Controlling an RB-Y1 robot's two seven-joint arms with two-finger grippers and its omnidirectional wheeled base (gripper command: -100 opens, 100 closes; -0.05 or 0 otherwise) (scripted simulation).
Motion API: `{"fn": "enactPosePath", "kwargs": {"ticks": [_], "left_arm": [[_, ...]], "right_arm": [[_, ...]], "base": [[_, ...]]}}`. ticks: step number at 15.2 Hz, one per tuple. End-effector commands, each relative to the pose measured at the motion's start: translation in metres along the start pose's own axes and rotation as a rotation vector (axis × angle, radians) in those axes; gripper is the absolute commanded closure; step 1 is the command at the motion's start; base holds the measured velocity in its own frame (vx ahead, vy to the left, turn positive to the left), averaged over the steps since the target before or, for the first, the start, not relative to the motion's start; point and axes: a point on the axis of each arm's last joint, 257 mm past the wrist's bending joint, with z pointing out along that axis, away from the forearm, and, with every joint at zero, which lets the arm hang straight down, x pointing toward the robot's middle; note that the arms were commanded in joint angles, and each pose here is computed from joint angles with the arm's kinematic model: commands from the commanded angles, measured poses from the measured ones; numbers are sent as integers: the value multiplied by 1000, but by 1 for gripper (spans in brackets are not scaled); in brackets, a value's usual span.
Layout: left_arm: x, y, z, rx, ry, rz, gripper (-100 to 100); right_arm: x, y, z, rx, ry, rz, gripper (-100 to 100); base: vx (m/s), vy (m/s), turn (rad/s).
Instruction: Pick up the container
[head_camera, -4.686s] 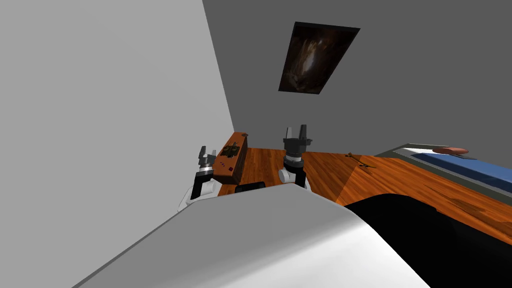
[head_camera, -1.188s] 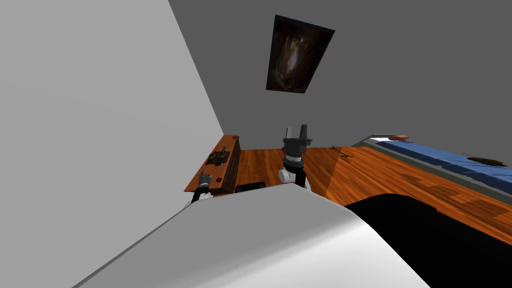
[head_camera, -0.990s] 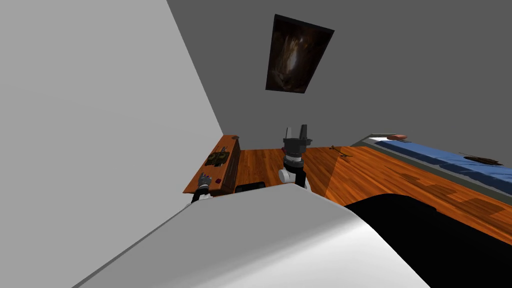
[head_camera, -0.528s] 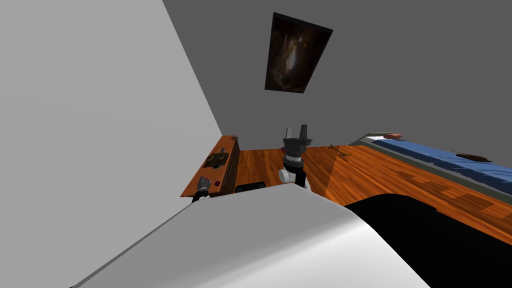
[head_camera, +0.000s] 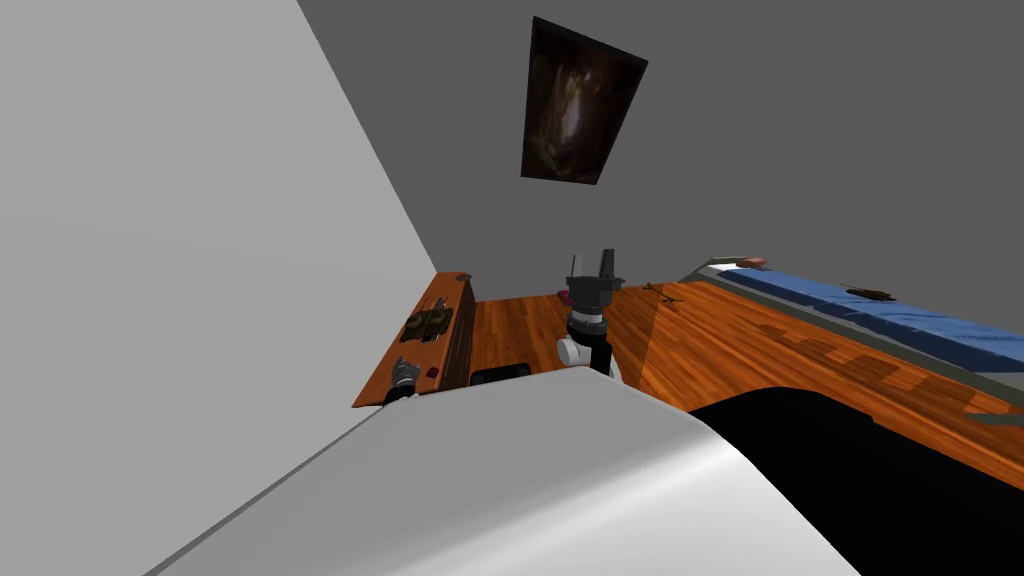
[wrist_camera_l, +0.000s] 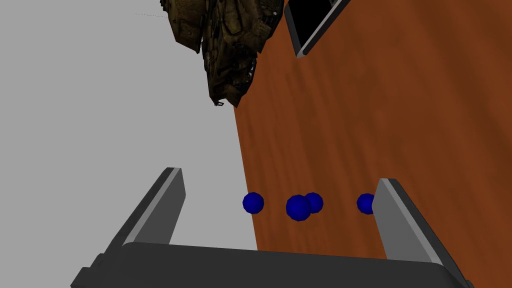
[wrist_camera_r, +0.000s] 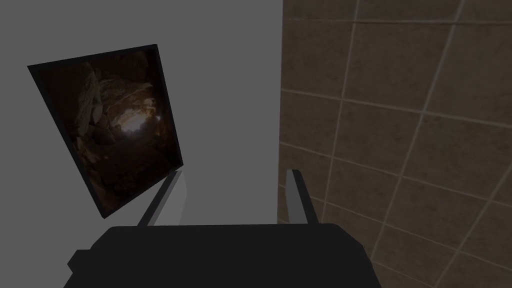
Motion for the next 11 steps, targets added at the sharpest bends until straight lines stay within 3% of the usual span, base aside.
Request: {"fn": "enactPosePath", "kwargs": {"ticks": [1,11], "left_arm": [[-5,2,-4,5,-15,-2,-100],[-26,8,-18,20,-85,-39,-100]], "right_arm": [[0,0,0,0,0,0,0],[0,0,0,0,0,0,0]], "base": [[-9,31,-96],[-8,35,-119]]}}
